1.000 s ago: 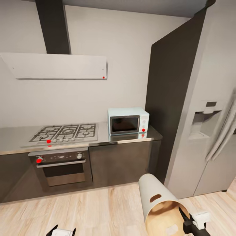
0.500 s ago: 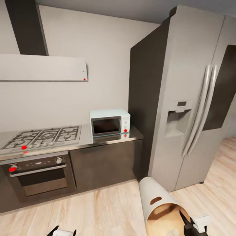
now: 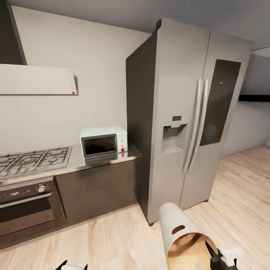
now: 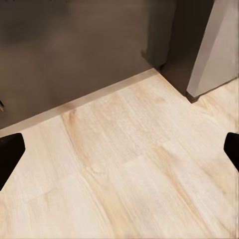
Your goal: Put the three can of soda from the living room inside the tash can in the kitchen.
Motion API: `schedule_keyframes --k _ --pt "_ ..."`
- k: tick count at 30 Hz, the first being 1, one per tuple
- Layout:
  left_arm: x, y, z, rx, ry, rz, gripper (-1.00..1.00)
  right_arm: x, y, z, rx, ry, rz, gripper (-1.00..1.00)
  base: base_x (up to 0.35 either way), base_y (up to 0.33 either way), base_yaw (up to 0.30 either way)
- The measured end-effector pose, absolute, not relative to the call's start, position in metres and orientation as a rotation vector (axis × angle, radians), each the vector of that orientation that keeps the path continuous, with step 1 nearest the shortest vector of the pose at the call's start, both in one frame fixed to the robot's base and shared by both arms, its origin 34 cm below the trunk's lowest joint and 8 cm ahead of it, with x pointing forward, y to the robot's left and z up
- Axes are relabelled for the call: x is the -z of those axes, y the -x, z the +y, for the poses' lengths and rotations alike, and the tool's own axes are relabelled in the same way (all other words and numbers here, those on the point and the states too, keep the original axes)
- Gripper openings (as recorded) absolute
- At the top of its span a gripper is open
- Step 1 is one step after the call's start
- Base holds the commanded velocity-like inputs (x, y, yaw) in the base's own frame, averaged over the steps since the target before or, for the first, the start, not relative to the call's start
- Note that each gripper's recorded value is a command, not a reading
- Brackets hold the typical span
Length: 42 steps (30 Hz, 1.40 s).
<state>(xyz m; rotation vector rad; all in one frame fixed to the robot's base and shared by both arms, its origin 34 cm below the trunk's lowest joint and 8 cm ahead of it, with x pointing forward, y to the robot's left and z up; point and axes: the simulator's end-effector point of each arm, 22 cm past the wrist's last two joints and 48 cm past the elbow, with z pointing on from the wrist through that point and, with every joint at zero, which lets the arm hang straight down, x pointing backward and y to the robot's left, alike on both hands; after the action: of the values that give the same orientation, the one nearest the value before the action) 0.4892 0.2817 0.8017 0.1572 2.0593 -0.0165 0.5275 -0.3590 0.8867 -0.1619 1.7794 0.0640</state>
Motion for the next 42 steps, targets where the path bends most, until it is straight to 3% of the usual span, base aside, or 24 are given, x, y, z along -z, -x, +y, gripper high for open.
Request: schedule_keyframes --k 15,42 --pt "-0.803 -0.49 0.282 0.017 -0.156 2.052 1.0 -0.878 -0.527 -0.362 -0.091 0.107 1.834 -1.0 -0.068 -0.257 -0.235" --pt "-0.797 -0.487 0.281 0.018 -0.161 2.061 1.0 -0.864 -0.523 -0.356 -0.108 0.096 1.869 -1.0 -0.001 -0.021 -0.148"
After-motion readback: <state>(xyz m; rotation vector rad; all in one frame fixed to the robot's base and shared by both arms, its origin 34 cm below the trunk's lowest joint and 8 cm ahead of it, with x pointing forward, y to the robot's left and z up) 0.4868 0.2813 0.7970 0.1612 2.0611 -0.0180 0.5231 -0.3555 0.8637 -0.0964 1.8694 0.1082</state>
